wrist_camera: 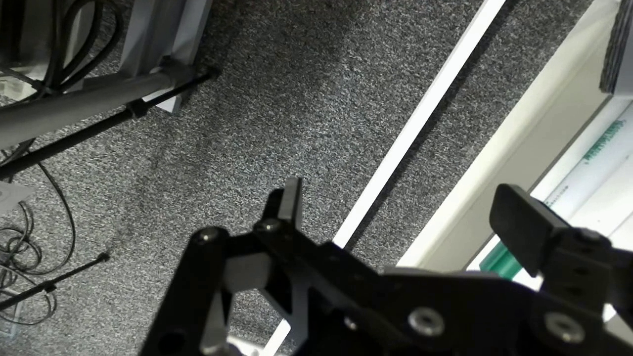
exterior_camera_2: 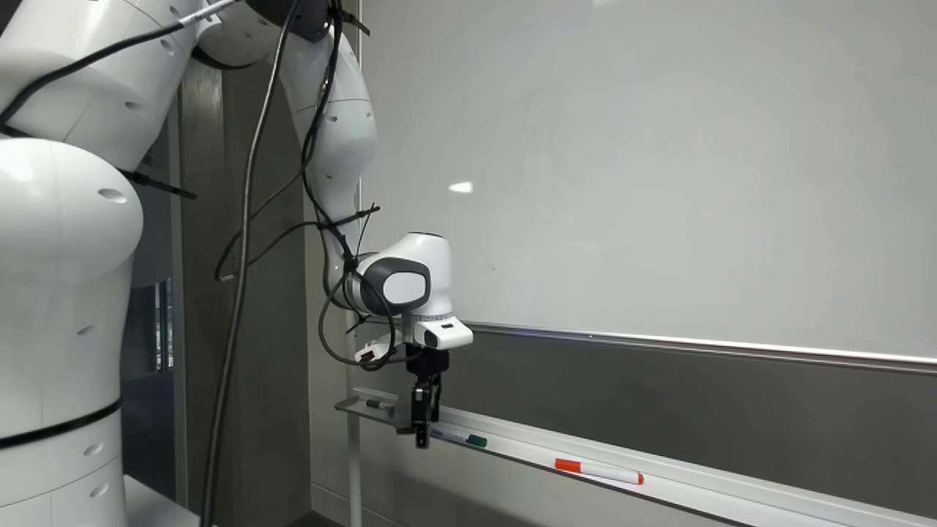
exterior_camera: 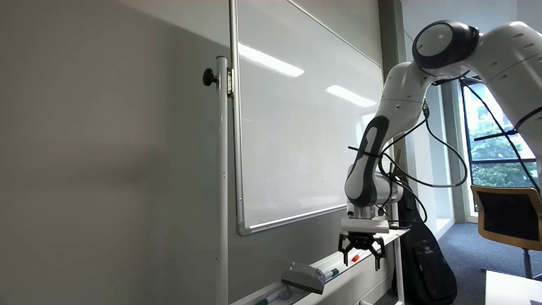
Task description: Pick up the green marker and then put it back down
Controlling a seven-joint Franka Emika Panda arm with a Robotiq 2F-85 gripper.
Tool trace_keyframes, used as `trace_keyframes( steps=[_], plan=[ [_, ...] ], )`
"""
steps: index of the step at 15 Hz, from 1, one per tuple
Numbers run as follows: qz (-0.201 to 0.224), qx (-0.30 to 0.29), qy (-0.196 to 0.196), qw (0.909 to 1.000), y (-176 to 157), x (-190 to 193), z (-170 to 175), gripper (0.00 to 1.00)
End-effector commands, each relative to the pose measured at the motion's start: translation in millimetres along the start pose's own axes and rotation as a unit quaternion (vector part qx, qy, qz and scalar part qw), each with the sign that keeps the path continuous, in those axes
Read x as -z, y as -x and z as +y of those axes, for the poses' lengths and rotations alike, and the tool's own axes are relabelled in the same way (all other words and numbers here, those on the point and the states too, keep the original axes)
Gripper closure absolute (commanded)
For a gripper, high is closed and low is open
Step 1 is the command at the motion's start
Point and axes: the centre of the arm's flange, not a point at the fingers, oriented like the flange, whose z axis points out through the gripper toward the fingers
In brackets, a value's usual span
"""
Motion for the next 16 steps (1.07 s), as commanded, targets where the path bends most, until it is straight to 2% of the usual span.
trace_keyframes(
  steps=[1, 7, 13, 14, 16],
  plan=[
    [0.027, -0.005, -0.03, 0.9992, -8.5, -14.5, -10.0, 0.0],
    [0.069, -0.009, -0.064, 0.9955, -18.2, -22.5, -19.0, 0.0],
    [0.077, -0.009, -0.088, 0.9931, -18.2, -23.7, -25.4, 0.0],
    [0.077, -0.009, -0.09, 0.9929, -16.9, -24.1, -26.9, 0.18],
    [0.075, -0.007, -0.093, 0.9929, -14.5, -23.5, -28.7, 0.33]
  ],
)
